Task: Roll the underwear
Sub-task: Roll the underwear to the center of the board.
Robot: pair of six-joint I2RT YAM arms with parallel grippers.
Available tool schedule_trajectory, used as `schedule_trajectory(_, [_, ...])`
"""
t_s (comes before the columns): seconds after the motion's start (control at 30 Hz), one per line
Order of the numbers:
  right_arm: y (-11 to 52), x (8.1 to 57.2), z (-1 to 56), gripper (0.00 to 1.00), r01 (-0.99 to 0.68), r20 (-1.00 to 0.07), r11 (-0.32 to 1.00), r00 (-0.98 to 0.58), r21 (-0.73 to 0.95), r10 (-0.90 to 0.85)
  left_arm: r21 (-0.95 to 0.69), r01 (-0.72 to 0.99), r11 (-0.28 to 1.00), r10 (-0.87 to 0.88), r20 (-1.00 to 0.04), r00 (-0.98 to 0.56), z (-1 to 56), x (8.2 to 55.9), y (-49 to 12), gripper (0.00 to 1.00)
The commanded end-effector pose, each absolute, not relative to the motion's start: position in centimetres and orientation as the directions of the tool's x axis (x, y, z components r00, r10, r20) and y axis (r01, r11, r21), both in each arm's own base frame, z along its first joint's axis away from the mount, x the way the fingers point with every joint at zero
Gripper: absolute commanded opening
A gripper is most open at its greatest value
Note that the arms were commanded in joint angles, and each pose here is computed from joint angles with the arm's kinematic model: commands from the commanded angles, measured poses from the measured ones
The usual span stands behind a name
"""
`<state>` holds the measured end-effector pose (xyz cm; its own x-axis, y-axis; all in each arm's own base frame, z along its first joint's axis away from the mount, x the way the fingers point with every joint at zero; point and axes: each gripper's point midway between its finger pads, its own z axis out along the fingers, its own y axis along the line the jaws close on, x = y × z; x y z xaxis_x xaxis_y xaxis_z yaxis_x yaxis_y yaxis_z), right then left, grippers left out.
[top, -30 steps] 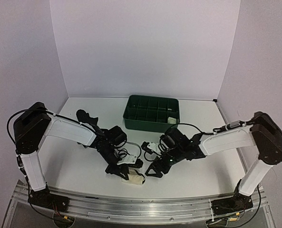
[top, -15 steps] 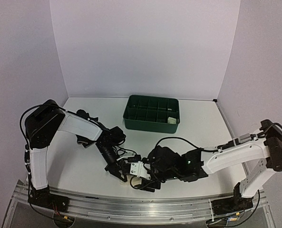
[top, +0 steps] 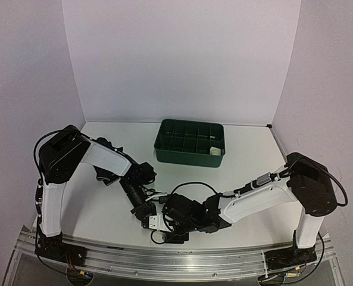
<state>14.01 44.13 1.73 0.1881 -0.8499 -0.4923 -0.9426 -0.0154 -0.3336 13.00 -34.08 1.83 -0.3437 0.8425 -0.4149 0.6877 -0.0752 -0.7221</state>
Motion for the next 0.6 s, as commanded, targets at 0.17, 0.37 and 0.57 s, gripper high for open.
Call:
schedule_trajectory(0.17, [43.7,14.0,0.0,0.16,-0.954,-0.446,0.011,0.130,-0.300,-0.886,-0.730,0.683,0.026,0.886,-0.300,-0.354,-0.4,13.2,-32.6,0.10])
schedule_trajectory(0.37, [42.0,13.0,-1.0,0.00,-0.990,-0.463,0.099,-0.041,-0.102,-0.885,-0.639,0.769,0.035,0.796,-0.447,-0.408,3.3,17.0,-32.8,0.60])
schedule_trajectory(0.57, [40.3,12.3,-2.7,0.00,-0.972,-0.433,0.202,-0.233,0.116,-0.871,-0.326,0.941,-0.088,0.738,-0.656,-0.158,7.7,17.7,-31.1,0.70])
